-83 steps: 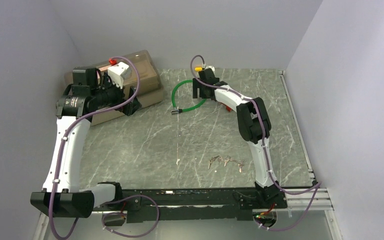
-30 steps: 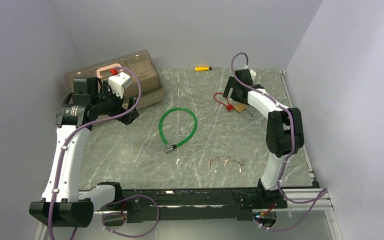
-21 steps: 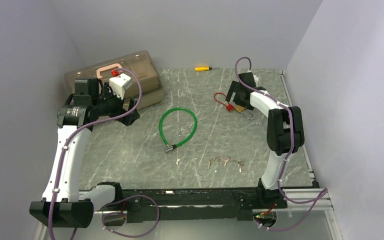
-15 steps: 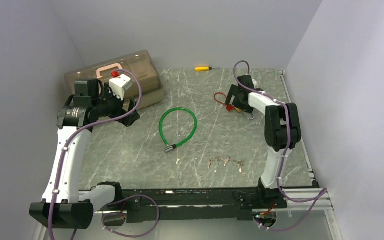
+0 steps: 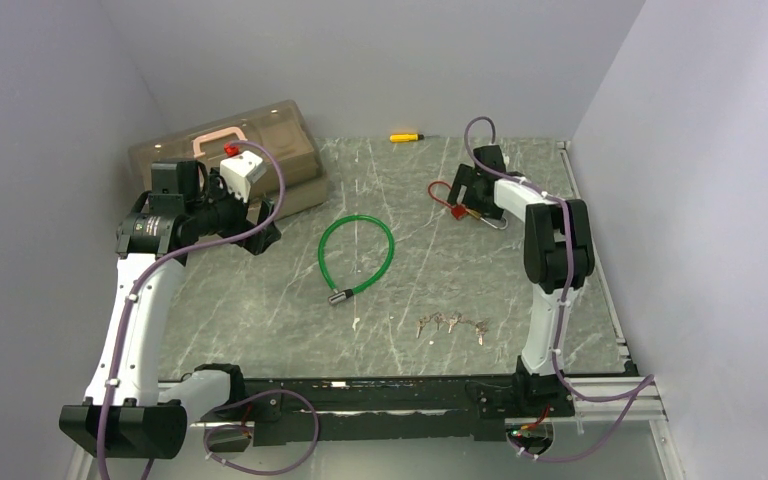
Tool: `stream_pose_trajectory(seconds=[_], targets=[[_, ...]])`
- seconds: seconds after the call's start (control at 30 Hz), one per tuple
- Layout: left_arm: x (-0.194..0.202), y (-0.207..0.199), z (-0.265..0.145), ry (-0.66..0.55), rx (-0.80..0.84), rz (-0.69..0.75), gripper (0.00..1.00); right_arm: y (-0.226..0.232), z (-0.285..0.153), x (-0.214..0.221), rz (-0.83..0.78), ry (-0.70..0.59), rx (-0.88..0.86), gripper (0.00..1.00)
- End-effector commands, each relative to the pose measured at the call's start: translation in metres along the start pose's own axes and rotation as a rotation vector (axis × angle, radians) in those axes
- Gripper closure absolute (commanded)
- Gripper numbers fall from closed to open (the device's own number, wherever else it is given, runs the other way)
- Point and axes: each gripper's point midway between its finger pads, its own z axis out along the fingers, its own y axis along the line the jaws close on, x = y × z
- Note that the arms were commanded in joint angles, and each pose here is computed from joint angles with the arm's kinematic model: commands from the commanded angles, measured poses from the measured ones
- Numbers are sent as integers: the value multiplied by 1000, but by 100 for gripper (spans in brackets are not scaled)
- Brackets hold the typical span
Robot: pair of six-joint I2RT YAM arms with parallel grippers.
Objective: Unlock with the key
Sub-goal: Move the lock to the center of the board.
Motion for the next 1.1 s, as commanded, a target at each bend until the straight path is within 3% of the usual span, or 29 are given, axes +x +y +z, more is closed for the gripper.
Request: stream_pose_trajectory(seconds=[0.0,0.43,0.5,0.63,0.7,1.07], targets=[[-8,-4,-2,-35,20,29,1,9,13,-5,-8,4,-41,0],[-8,-5,0,-29,24,22,1,25,25,25,-125,42,42,2],[-8,-5,0,-31,23,28,1,30,23,37,-154,48,55,6],[-7,-5,-1,-23,22,28,1,43,17,61,-208,56,64,27],[-6,-5,-1,-18,22,28,1,52,12,75,-239,67,47,32],[2,-7,-3,-2,19,34,1,115,-40,162,-433,117,-92,34]])
